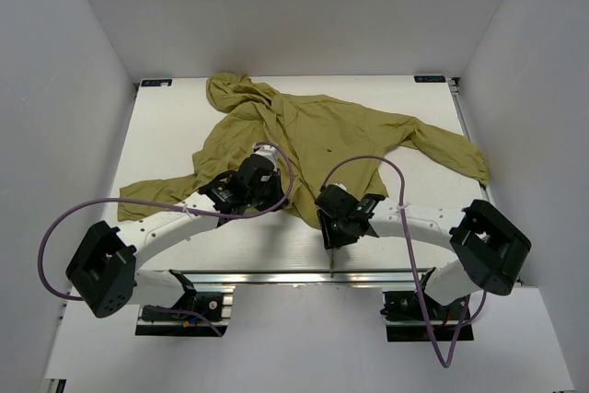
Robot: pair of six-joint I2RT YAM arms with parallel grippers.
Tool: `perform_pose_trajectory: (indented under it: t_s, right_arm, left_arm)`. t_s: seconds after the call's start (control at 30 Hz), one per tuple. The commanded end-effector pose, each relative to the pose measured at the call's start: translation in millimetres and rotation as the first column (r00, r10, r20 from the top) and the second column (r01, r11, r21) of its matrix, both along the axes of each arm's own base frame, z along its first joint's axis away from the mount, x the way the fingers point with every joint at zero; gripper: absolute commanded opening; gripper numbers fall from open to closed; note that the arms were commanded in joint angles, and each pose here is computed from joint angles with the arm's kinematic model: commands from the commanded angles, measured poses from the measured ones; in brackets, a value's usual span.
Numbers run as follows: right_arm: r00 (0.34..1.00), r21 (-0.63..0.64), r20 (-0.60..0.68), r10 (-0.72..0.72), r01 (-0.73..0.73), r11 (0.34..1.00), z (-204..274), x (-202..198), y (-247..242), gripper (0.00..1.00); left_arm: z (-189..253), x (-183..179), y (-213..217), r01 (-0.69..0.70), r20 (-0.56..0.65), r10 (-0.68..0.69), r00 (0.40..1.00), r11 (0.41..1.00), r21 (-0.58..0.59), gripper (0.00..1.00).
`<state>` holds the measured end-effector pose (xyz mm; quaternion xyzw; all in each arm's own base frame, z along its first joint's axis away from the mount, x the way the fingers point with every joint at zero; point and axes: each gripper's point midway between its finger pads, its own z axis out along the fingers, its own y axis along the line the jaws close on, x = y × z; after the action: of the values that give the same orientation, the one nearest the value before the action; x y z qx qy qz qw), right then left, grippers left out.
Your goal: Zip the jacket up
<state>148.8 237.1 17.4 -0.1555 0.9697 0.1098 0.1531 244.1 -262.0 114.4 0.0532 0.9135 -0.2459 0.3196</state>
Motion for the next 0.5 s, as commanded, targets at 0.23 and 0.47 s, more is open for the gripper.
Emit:
perform_pose_trajectory:
  t_s: [0.23,0.47]
  right_arm:
    - [1.000,0.060,-0.010,-0.009,0.010,0.998,8.3,-5.2,-3.0,0.37]
    - [0.999,0.099,-0.025,0.024,-0.022,0.995,8.1,-9.8,2.8,0.18]
  left_arm:
    - [9.8,-2.8,-6.6,0.022,0.004,-0.022,1.000,0.999,-0.048,0.00]
    - [8.4,-3.6,-6.7,0.023,0.000,-0.024,1.000,0.999,-0.049,0.00]
